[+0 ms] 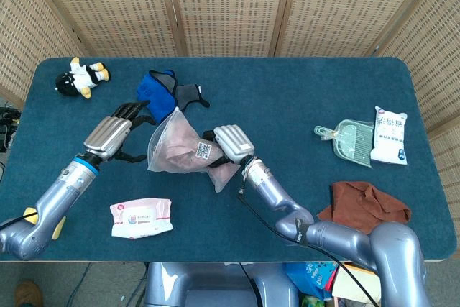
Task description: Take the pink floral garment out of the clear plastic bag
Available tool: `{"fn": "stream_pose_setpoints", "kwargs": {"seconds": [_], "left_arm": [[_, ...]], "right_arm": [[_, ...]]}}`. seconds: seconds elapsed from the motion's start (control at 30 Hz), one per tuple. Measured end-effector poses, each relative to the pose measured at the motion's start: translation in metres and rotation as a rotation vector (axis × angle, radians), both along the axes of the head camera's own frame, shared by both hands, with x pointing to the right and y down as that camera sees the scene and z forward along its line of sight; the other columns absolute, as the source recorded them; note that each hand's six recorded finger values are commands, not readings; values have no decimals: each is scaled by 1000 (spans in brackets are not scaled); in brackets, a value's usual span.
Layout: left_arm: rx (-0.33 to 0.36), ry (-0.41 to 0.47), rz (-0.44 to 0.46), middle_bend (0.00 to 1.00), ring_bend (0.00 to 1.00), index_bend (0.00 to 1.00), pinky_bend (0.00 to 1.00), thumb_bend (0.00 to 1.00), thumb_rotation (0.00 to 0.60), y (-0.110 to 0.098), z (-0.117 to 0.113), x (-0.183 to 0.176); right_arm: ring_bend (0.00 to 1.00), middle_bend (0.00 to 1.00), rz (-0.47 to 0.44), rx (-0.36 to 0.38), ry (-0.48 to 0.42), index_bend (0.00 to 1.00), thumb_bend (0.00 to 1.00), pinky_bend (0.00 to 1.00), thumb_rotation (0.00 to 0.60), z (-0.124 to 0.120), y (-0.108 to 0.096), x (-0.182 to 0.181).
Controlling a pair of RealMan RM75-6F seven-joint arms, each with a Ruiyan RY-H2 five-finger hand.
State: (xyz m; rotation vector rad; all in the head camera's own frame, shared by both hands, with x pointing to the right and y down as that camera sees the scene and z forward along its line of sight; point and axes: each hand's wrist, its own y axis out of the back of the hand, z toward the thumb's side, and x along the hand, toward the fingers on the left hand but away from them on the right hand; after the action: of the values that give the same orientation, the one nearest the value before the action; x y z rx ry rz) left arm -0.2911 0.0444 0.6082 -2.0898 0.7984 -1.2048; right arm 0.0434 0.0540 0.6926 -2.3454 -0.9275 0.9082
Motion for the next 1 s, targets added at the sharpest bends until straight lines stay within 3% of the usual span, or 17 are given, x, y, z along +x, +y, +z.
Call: {"fn": "stream_pose_setpoints", "kwargs": {"seconds": [0.27,0.6,1.0], "left_arm": [[8,72,-25,0,0,325,0,226,600,-5,1,13],[-7,75,-33,0,0,326,0,226,600,-15,-15,6],[-106,70,-32,0,0,340,0,226,600,-7,-9,10]], "right_arm": [[613,647,-33,14,-7,628,598,694,600,-3,7,-6],[613,647,-84,55,35,629,598,694,600,-3,12,-8],[613,647,-77,57,50,628,600,694,600,0,9,-5]]}}
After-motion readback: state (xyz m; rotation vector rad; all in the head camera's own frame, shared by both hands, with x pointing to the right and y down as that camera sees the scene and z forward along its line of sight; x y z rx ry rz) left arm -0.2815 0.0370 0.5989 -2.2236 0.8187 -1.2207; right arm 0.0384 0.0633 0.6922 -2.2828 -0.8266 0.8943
